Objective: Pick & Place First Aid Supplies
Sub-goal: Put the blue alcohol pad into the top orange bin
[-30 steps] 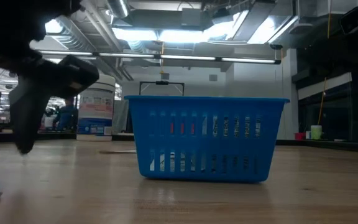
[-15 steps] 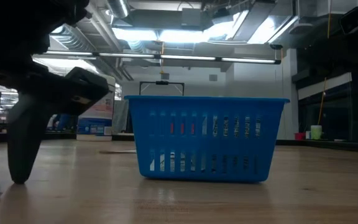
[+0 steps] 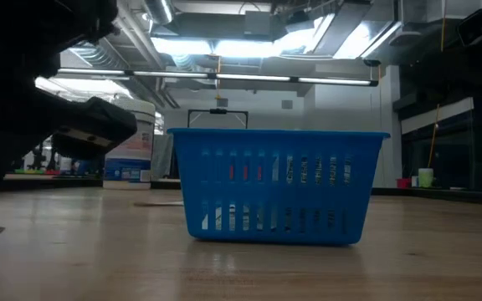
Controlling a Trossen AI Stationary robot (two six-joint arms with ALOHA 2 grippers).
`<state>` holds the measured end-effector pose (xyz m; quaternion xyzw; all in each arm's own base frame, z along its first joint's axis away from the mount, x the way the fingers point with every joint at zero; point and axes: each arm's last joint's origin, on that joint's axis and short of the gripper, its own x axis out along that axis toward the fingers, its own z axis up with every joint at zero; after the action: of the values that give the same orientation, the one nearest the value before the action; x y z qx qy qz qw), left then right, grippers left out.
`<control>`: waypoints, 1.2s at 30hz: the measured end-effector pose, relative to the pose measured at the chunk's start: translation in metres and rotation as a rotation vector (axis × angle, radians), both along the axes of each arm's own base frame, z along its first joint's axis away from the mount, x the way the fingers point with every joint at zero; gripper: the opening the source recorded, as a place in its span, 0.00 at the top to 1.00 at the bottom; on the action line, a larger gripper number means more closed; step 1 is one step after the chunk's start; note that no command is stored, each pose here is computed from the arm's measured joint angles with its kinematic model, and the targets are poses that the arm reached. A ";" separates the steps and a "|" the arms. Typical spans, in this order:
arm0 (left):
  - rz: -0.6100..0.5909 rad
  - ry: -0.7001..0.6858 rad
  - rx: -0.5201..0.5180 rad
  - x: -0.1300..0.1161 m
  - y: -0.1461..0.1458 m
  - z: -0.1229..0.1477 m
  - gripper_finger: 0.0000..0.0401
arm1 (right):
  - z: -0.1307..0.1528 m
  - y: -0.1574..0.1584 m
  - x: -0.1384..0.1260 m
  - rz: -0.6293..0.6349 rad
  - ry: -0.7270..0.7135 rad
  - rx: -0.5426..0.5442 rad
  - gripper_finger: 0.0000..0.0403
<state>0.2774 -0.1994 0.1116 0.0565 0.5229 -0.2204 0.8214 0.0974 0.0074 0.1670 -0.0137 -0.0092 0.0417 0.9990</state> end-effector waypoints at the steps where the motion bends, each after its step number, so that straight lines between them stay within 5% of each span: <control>1: 0.006 0.001 -0.002 0.000 0.000 0.000 0.99 | 0.000 0.000 0.000 0.000 0.001 0.000 0.52; 10: 0.223 -0.052 -0.064 0.013 0.027 0.021 1.00 | 0.000 0.000 0.000 0.000 0.000 0.000 0.52; 21: 0.327 -0.396 -0.273 0.025 0.072 0.114 1.00 | 0.000 0.000 0.000 0.000 0.000 0.000 0.52; 29: 0.291 -0.735 -0.435 0.026 0.103 0.175 1.00 | 0.000 0.000 0.000 0.000 0.000 0.000 0.52; 36: 0.023 -0.923 -0.692 0.029 0.118 0.207 1.00 | 0.000 0.000 0.000 0.000 -0.001 0.000 0.52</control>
<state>0.3065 -0.0817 0.3183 -0.1311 0.0084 -0.3223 0.9375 0.0973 0.0074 0.1671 -0.0137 -0.0095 0.0418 0.9990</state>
